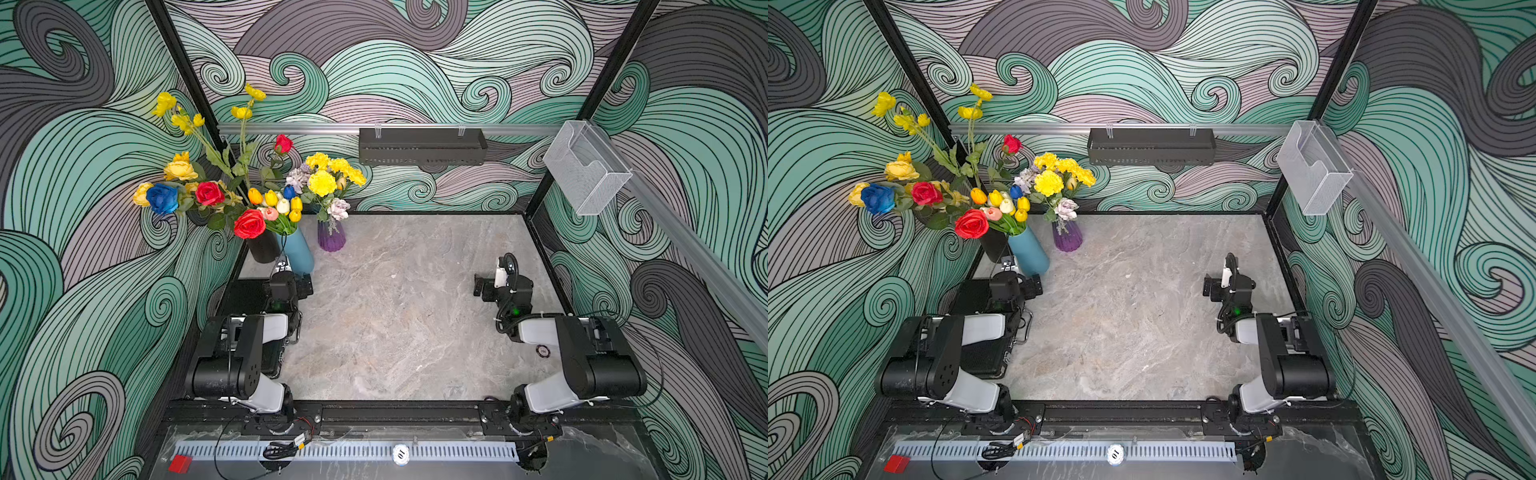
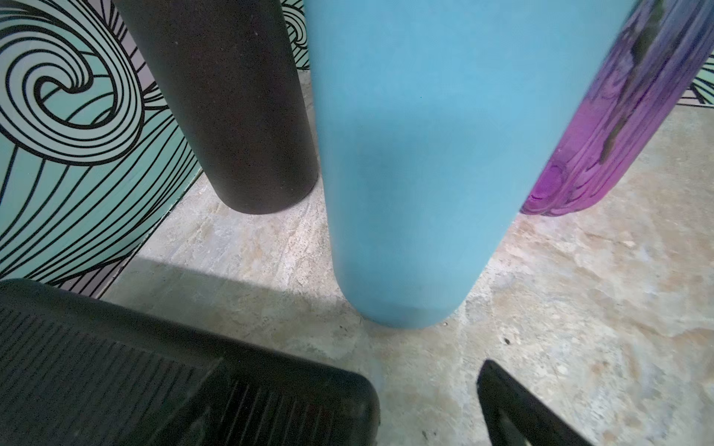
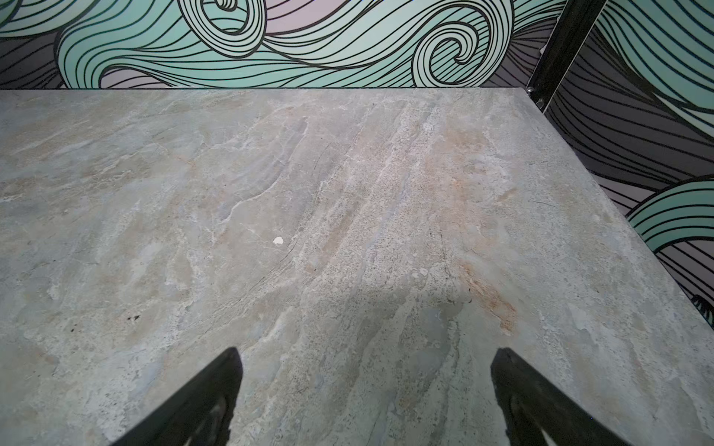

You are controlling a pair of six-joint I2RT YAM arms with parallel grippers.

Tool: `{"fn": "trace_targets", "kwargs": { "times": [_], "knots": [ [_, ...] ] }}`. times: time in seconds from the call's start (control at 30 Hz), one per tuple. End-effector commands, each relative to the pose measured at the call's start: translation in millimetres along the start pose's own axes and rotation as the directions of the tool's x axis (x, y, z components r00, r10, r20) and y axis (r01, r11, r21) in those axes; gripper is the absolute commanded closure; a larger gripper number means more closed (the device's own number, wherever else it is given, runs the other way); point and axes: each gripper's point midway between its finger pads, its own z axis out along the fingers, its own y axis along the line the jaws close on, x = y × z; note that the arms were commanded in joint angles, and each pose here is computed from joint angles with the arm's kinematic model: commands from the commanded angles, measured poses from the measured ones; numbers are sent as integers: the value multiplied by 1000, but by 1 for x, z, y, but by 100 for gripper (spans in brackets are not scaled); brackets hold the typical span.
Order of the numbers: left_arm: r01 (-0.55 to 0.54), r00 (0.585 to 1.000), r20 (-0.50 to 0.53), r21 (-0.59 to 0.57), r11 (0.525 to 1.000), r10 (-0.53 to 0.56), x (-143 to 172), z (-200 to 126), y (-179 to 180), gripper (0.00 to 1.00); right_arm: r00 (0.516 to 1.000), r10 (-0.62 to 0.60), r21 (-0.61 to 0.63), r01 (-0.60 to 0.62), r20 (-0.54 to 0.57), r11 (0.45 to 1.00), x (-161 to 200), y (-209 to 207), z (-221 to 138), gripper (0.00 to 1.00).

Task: Pick out yellow flowers from the vase
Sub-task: Move the vase to the center of the board.

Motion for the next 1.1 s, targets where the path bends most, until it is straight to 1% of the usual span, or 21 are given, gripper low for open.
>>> {"fn": "trace_targets", "kwargs": {
  "times": [0.0, 0.87, 0.97, 1.07],
  "knots": [
    [22, 1000, 17, -3, 1000, -22, -10, 5, 0, 1, 999, -11, -5, 11, 33, 1000, -11, 0, 2, 1],
    [24, 999, 20, 3, 1000, -25, -10, 4, 0, 1, 999, -11, -5, 12, 35, 1000, -12, 0, 2, 1],
    [-3, 999, 44, 18, 1000, 3, -23, -8, -3, 1, 998, -30, -21, 31, 64, 999, -16, 5, -5, 1],
    [-8, 994, 105, -33, 999, 12, -47, -33, 2, 2, 993, -82, 2, 82, 80, 997, -30, 13, -18, 1]
  ]
}}
